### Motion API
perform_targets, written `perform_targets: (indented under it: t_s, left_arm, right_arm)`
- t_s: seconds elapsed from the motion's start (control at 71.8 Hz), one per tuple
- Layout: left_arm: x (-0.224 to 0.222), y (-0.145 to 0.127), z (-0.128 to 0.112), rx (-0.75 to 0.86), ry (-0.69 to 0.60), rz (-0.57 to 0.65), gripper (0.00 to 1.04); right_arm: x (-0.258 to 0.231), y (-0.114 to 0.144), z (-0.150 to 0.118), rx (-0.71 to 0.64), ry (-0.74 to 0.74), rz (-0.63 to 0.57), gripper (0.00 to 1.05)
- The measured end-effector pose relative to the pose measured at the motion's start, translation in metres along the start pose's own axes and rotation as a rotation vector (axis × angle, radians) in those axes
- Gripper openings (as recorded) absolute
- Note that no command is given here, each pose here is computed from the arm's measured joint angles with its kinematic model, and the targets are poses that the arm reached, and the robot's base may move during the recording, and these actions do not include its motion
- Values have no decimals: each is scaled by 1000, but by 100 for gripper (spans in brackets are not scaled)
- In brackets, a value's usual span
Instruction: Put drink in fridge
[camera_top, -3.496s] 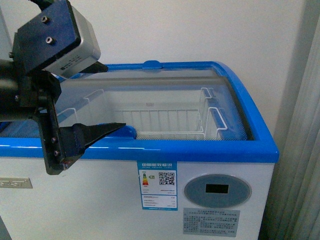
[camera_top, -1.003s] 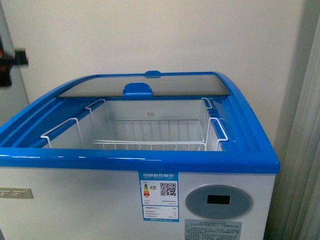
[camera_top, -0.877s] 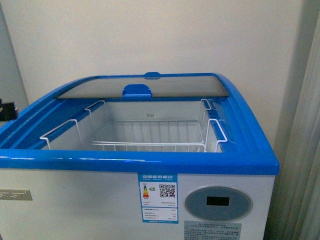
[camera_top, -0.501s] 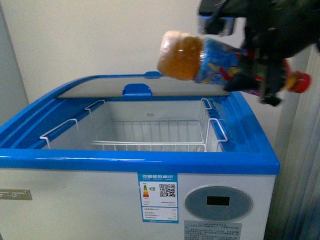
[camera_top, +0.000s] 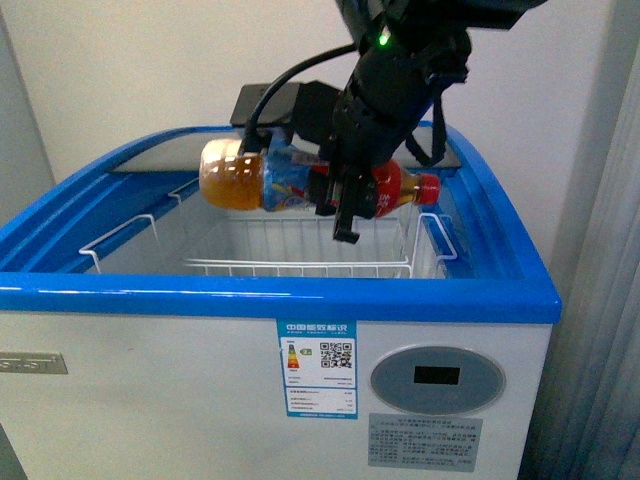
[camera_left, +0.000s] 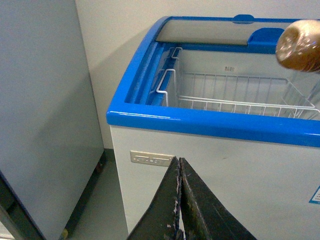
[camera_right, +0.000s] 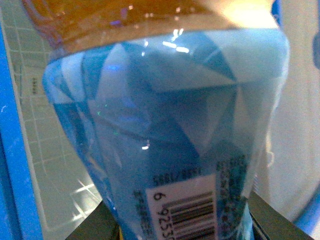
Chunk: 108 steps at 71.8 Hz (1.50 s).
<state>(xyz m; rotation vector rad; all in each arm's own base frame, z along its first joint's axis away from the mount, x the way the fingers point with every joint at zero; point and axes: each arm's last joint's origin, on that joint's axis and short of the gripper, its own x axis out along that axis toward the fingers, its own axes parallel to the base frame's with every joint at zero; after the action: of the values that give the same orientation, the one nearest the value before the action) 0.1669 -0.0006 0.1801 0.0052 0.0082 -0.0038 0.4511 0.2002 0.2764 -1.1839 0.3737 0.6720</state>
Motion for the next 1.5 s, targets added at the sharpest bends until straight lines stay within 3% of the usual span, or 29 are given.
perform_targets:
  t_s: [0.265,0.39,0.599,0.738,0.877,0.975,1.128,1.198,1.267,1.323,1.421,1.504]
  left_arm:
    - [-17,0,-6,0,0,0,3]
    - [-24,0,-16,0,2,0,3]
    - [-33,0,-12,0,-11,0,3]
    - [-39,0,-10,0,-19,0,3]
    - [-44,0,-9,0,-23,0,3]
    - [-47,0,-9,0,-25,0,3]
    - [-51,0,-9,0,-24,0,3]
    - [-53,0,-9,0,-24,0,3]
    - [-54,0,-9,0,-24,0,3]
    - [-56,0,-9,0,-24,0,3]
    - [-57,0,-9,0,-23,0,3]
    - [-58,0,-9,0,-24,0,3]
  right_arm:
    - [32,14,-1,19,21,11,40]
    - [31,12,1,44,1,-4,66]
    - [12,2,7,123,-66,-40,98]
    - [-41,-18,4,279,-139,-138,97]
    - [-118,-18,-22,574,-135,-251,97]
    - [-187,17,-63,875,-44,-276,97]
    - [-259,95,-110,1212,66,-217,97]
    - [-286,127,-121,1328,86,-256,96]
    - [-304,151,-128,1290,-118,-478,85]
    - [-315,170,-134,1244,-298,-589,75]
    - [-323,193,-146,1204,-432,-683,58]
    - [-310,205,-155,1199,-407,-678,44]
